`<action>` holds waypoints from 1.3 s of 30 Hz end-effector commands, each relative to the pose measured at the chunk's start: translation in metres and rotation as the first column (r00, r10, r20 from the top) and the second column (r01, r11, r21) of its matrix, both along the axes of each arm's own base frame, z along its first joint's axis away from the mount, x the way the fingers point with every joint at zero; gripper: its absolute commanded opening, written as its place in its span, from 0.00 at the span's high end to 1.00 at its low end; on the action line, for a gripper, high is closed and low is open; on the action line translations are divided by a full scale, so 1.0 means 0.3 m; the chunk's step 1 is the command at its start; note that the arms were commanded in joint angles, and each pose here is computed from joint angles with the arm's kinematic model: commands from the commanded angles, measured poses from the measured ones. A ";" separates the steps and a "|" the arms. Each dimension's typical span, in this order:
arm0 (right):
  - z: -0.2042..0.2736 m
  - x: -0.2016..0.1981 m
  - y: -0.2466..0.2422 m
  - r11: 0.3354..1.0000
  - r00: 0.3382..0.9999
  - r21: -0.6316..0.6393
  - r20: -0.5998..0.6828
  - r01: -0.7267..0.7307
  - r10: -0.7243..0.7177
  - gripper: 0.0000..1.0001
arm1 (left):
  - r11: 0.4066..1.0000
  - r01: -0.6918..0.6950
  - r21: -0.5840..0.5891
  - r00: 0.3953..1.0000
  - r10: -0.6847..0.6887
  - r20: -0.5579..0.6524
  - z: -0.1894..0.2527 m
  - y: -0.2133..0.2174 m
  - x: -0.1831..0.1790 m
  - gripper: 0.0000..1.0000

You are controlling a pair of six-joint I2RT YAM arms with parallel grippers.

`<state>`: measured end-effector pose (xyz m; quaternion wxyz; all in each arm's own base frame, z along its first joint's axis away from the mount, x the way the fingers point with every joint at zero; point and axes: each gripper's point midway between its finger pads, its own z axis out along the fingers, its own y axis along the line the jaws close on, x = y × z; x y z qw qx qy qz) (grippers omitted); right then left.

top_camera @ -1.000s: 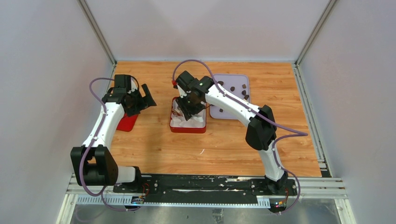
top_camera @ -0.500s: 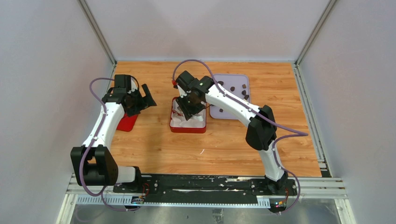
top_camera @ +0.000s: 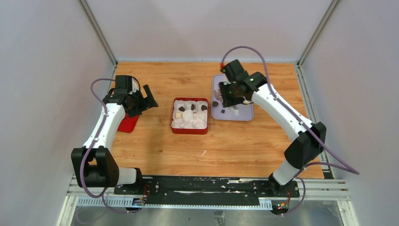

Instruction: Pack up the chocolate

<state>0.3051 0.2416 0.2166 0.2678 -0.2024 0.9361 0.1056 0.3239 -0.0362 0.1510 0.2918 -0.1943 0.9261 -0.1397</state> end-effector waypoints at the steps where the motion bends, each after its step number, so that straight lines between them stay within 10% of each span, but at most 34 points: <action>1: -0.124 0.036 -0.243 0.970 0.968 -0.067 -0.069 0.235 -0.240 0.94 | 1.000 0.024 -0.009 1.000 -0.024 -0.002 -0.005 -0.006 0.005 0.00; 4: -0.174 0.035 -0.327 0.951 0.948 -0.100 -0.098 0.292 -0.301 0.94 | 0.999 0.033 -0.014 0.999 -0.033 -0.007 -0.009 -0.011 0.006 0.00; 10: -0.241 0.047 -0.382 0.928 0.923 -0.148 -0.132 0.341 -0.361 0.62 | 0.999 0.033 -0.013 0.999 -0.033 -0.004 -0.006 -0.010 0.008 0.00; 28: -0.341 0.142 -0.323 0.933 0.921 -0.146 -0.173 0.328 -0.350 0.56 | 1.000 0.021 -0.004 1.000 -0.021 -0.002 -0.004 -0.003 -0.005 0.00; 35: -0.353 0.154 -0.347 0.919 0.913 -0.177 -0.152 0.352 -0.378 0.58 | 1.000 0.020 -0.004 1.000 -0.020 -0.006 -0.008 -0.003 -0.006 0.00; 39: -0.329 0.160 -0.340 0.921 0.915 -0.154 -0.137 0.358 -0.379 0.94 | 1.000 0.020 -0.005 1.000 -0.020 -0.005 -0.007 -0.003 -0.002 0.00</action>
